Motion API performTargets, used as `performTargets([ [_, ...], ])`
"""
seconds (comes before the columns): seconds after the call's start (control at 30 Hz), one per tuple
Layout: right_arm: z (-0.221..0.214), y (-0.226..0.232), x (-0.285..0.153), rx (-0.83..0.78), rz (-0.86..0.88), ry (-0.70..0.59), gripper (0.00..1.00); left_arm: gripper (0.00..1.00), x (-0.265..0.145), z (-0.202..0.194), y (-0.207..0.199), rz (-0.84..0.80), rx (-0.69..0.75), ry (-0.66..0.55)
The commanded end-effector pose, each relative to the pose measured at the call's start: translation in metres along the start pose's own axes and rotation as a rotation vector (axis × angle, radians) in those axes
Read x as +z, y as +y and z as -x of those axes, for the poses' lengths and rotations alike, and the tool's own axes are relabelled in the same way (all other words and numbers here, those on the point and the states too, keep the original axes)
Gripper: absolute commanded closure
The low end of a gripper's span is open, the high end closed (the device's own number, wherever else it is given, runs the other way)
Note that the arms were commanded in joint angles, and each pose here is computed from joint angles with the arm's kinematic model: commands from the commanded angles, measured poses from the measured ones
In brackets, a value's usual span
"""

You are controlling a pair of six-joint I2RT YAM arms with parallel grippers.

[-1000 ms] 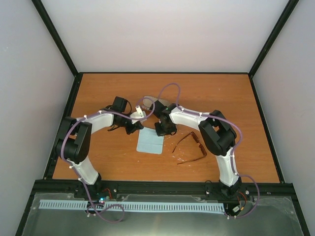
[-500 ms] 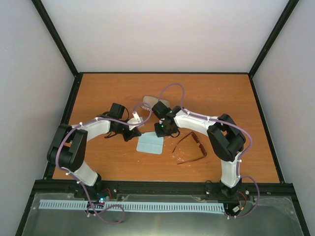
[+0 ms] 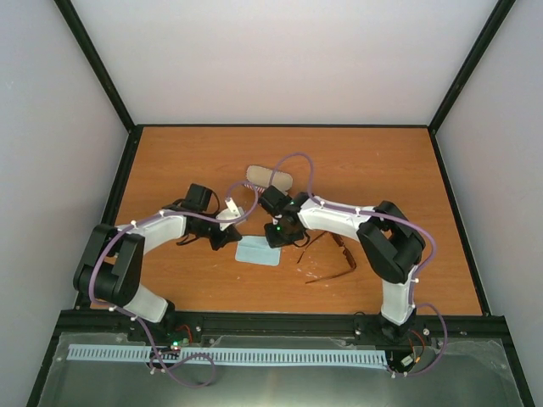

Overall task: Organize the sunglasses
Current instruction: Fold the glasses cleaning cloth at the center of the board.

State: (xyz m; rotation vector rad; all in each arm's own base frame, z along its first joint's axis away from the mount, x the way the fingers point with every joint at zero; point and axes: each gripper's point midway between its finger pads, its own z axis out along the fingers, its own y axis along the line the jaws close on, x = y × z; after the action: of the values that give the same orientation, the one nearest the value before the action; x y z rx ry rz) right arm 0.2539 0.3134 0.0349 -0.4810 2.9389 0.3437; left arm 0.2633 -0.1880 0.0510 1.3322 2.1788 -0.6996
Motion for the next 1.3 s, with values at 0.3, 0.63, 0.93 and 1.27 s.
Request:
performTargets([
  [0.3, -0.011, 0.012, -0.011, -0.008, 0.029, -0.014, 0.97, 0.97, -0.001, 0.001, -0.025, -0.049, -0.004, -0.022],
  [0.63, -0.029, 0.016, 0.001, -0.018, 0.038, 0.033, 0.97, 0.84, 0.000, -0.014, -0.039, -0.074, -0.010, 0.004],
  [0.93, -0.035, 0.016, -0.002, -0.022, 0.041, 0.043, 0.96, 0.69, -0.005, -0.019, -0.048, -0.081, -0.003, 0.022],
  [1.27, -0.034, 0.009, -0.029, -0.006, 0.013, -0.015, 0.95, 0.73, -0.012, -0.010, -0.032, 0.009, -0.010, 0.016],
])
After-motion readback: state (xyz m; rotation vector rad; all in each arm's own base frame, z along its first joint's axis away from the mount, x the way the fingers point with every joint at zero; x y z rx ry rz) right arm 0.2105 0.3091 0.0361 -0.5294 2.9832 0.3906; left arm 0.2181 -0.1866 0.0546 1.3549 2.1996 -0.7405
